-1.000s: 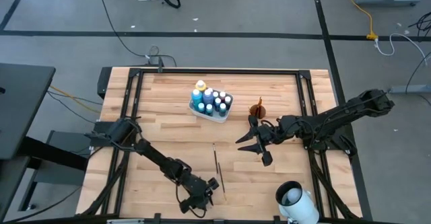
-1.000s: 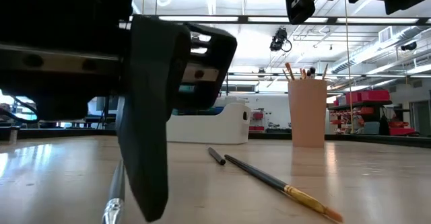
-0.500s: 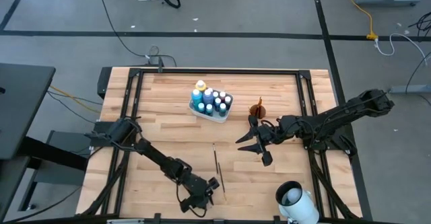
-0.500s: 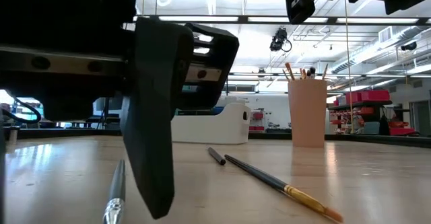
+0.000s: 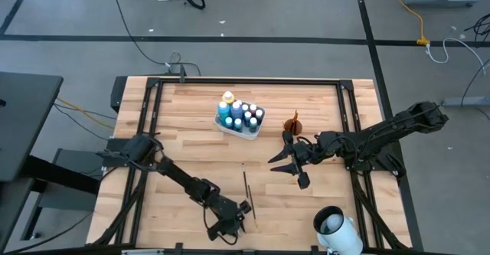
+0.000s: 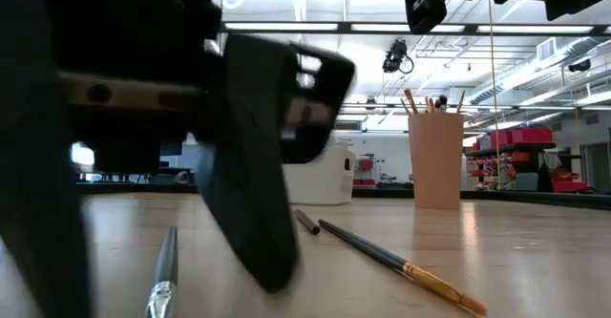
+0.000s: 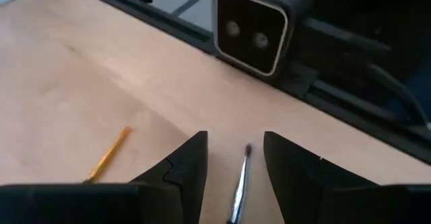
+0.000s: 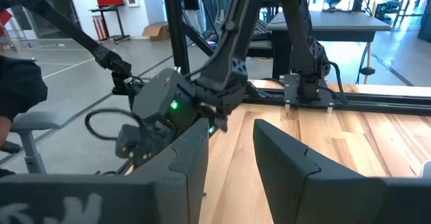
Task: Pick & Place Paint Supplies
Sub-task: Put the silver paintbrush into the cup
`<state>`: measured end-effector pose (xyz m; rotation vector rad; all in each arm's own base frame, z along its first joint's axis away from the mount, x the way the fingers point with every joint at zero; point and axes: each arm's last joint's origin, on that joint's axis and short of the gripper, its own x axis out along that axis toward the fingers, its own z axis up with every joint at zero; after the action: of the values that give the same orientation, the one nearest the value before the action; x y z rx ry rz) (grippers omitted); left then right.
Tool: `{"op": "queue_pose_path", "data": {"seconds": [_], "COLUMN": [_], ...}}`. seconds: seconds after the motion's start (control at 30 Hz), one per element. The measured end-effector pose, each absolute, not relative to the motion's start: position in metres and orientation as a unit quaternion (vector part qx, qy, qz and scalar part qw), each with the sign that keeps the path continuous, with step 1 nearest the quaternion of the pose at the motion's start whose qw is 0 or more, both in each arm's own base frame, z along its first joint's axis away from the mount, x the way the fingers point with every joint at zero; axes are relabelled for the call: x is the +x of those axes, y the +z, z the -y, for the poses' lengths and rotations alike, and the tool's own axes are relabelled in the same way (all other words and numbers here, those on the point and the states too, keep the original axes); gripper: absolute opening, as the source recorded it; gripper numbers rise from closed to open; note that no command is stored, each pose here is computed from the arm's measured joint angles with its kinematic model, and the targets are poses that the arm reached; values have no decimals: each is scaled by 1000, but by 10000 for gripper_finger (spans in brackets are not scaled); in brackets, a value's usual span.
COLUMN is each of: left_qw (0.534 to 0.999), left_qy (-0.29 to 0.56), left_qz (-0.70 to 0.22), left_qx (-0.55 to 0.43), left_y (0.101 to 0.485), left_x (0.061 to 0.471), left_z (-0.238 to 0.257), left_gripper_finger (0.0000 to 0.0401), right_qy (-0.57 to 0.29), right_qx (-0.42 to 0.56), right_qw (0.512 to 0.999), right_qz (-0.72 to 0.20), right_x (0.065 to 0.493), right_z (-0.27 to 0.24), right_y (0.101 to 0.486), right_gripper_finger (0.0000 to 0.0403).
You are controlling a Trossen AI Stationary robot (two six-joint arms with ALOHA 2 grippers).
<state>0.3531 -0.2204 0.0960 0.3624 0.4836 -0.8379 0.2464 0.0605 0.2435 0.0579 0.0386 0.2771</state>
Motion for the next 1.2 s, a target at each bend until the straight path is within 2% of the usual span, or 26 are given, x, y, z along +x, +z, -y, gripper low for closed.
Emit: {"op": "queue_pose_path", "data": {"seconds": [0.13,0.33,0.7,0.83,0.9,1.0,1.2], "left_qw": [864,863,857,860,865,875,916], "left_qy": [-424,-404,-398,-390,-379,-361,-293], "left_qz": [-227,-268,-289,-286,-290,-294,-229], "left_qx": [152,144,156,163,158,138,151], "left_y": [80,80,80,86,94,114,187], "left_x": [362,364,361,360,359,358,351], "left_z": [229,231,229,228,227,222,213], "left_gripper_finger": [153,142,81,36,11,8,5], "right_qy": [138,138,138,138,138,138,138], "right_qx": [29,30,30,30,30,30,31], "right_qw": [990,990,990,990,990,990,990], "right_qz": [-16,-10,-12,-12,-12,-11,-8], "right_x": [247,246,246,246,246,246,246], "right_z": [-60,-61,-61,-61,-61,-60,-60], "right_y": [244,246,245,245,245,245,246], "right_gripper_finger": [120,120,120,120,120,120,120]}}
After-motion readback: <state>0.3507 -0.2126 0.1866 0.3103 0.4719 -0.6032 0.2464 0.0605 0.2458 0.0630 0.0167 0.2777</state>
